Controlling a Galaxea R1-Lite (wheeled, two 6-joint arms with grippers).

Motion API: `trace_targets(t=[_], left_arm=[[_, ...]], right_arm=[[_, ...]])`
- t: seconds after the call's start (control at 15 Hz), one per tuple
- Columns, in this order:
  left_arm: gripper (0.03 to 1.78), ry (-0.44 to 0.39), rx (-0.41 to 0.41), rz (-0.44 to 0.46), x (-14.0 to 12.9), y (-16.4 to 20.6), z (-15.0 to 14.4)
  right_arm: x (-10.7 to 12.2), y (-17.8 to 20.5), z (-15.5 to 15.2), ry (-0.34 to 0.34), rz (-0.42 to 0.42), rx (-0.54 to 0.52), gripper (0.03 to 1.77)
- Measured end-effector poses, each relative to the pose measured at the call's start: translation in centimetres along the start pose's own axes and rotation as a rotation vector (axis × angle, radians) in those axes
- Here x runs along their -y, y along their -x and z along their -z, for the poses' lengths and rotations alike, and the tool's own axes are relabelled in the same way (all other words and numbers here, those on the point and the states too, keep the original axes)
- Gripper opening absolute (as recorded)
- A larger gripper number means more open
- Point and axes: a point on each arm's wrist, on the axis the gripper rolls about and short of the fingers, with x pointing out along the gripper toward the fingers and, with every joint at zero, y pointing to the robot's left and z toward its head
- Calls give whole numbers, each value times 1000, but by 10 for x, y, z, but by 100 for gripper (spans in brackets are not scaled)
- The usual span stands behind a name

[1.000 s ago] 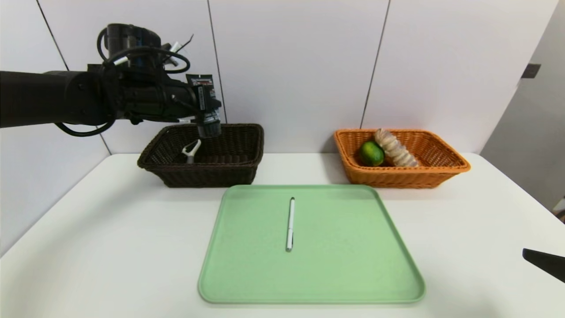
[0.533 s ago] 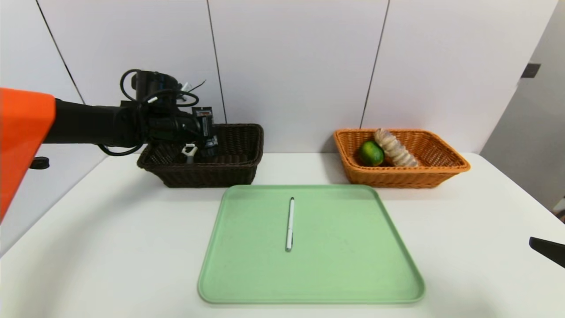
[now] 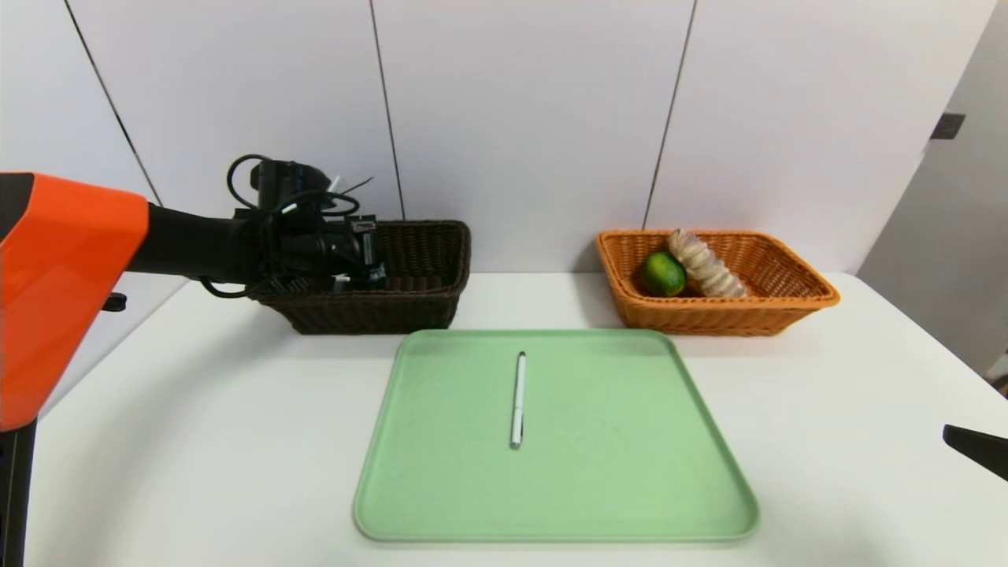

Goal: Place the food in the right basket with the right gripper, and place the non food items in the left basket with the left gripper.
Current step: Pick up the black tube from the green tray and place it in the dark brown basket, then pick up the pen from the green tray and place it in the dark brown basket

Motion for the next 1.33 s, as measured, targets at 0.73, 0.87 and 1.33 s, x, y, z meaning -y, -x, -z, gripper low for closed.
trace_targets(t=[0.73, 0.87, 1.33], left_arm=[[121, -11, 59, -5, 3, 4, -9], [133, -27, 124, -4, 17, 30, -32], [155, -109, -155, 139, 136, 177, -52]], right_arm=[[0, 0, 1, 0, -1, -3, 171], [0, 0, 1, 0, -1, -2, 171], [-2, -8, -2, 5, 6, -49, 171]])
